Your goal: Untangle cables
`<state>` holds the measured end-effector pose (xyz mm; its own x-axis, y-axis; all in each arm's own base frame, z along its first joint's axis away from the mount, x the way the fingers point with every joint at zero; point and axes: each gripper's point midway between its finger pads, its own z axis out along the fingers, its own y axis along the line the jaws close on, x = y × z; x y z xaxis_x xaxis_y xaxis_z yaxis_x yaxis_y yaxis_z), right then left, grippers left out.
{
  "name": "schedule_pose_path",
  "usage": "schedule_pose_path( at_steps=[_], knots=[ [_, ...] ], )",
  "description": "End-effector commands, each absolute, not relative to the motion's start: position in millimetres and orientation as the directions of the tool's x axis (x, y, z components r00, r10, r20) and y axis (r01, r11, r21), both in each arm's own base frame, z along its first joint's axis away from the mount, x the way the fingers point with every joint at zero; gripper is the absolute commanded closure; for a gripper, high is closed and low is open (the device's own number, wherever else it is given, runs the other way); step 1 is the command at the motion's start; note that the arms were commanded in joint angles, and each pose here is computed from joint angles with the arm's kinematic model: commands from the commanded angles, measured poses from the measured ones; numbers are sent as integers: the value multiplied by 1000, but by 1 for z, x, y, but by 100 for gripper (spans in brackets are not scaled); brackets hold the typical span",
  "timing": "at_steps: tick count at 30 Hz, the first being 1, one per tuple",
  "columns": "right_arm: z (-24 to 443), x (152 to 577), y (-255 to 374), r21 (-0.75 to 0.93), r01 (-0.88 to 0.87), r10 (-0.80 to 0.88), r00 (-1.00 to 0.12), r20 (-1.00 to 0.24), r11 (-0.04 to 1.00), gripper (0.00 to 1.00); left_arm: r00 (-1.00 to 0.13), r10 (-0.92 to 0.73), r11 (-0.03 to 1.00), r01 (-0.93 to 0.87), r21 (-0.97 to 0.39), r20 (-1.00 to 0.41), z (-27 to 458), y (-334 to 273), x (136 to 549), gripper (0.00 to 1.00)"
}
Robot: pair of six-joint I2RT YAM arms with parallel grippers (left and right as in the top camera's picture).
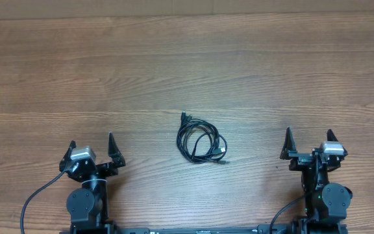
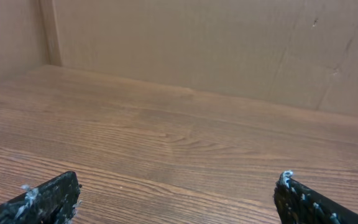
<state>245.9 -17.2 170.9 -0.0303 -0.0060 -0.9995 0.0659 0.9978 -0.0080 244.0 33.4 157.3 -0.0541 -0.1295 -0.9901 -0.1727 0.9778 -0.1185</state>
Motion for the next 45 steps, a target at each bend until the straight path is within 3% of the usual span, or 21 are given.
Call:
schedule_pose_path(
  at_steps=[1, 8, 10, 14, 22, 24, 27, 31, 34, 41, 45],
  knots=[
    [170, 246, -20, -10, 82, -8, -25, -1000, 997, 0, -60, -116, 980, -172, -104, -991, 156, 34, 244, 0],
    [170, 246, -20, -11, 79, -9, -23, -1000, 997, 0, -62, -117, 987, -120, -109, -991, 156, 25, 245, 0],
    [176, 245, -29, -10, 131, -10, 0, -1000, 991, 0, -59, -117, 992, -52, -114, -991, 159, 14, 247, 0],
    [195, 245, -16, -7, 60, -11, 76, -997, 998, 0, 18, -106, 981, 168, -101, -994, 185, -22, 245, 0],
    [349, 192, 17, -6, -142, 72, 532, -844, 990, 0, 242, -89, 976, 214, -36, -966, 295, -30, 217, 0],
    [383, 173, 21, -29, -151, 66, 588, -806, 988, 0, 282, -86, 978, 208, -27, -955, 328, -29, 209, 0],
    [418, 158, 22, -45, -145, 54, 612, -789, 988, 0, 255, -95, 973, 228, -36, -962, 360, -32, 210, 0],
    [447, 159, 22, -41, -135, 42, 558, -829, 990, 0, 108, -149, 944, 310, -109, -983, 395, -45, 229, 0],
    [463, 168, 21, -14, -139, 52, 457, -888, 990, 0, -16, -176, 902, 398, -168, -984, 423, -61, 240, 0],
    [490, 145, 42, 140, -252, 165, 80, -983, 957, 0, -286, -179, 805, 507, -307, -941, 471, -90, 238, 0],
    [482, 115, 68, 213, -351, 174, -139, -975, 912, 0, -331, -165, 724, 599, -342, -929, 484, -107, 225, 0]
  ],
)
